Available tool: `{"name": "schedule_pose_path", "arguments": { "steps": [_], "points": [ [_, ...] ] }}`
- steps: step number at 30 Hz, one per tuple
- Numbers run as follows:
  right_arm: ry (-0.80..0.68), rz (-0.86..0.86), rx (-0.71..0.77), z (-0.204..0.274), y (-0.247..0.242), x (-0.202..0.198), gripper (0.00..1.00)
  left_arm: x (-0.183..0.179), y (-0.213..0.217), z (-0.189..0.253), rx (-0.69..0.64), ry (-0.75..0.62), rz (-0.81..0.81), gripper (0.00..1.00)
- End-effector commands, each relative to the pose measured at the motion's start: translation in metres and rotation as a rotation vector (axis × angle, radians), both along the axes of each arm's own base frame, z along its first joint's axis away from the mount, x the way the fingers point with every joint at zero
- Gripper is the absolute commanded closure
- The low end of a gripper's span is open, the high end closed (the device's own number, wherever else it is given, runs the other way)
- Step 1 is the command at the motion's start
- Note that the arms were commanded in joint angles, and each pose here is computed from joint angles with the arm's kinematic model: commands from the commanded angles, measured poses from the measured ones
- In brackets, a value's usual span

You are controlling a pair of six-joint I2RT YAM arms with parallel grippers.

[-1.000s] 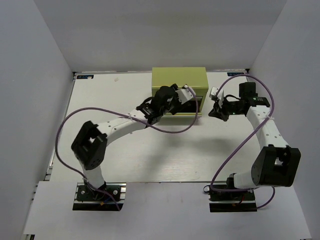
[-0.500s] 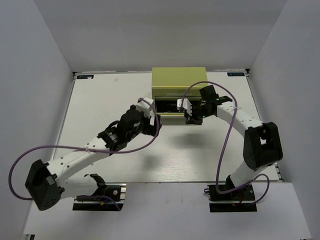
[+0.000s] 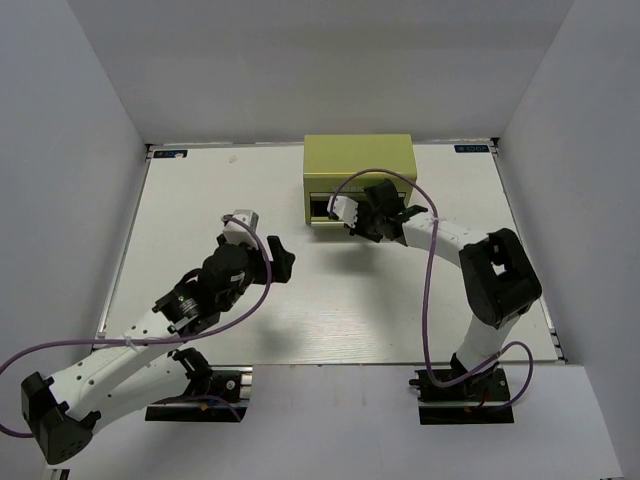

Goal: Sort the stationery into containers
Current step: Close the drawer in the storage box.

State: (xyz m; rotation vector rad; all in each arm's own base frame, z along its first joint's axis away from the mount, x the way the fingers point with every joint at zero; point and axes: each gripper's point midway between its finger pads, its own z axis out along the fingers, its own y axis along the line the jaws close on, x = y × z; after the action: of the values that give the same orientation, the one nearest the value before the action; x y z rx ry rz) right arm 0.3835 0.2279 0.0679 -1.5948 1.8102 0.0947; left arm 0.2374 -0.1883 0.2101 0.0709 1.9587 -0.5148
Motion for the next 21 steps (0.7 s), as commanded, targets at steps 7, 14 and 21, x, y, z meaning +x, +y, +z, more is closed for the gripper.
{"name": "schedule_pose_path", "arguments": {
  "steps": [7,14,21],
  "points": [
    [-0.304,-0.15,-0.025,0.025,0.008,0.053,0.89,-0.002,0.01,-0.015,0.009,0.039,0.056,0.01],
    [-0.404,-0.23,-0.052,0.035,0.004,0.076,0.88,-0.004,0.011,-0.018,-0.005,0.048,0.064,0.01],
    [-0.42,-0.255,-0.057,0.034,-0.002,0.077,0.83,-0.005,0.011,-0.015,-0.027,0.04,0.066,0.01]
  ]
}}
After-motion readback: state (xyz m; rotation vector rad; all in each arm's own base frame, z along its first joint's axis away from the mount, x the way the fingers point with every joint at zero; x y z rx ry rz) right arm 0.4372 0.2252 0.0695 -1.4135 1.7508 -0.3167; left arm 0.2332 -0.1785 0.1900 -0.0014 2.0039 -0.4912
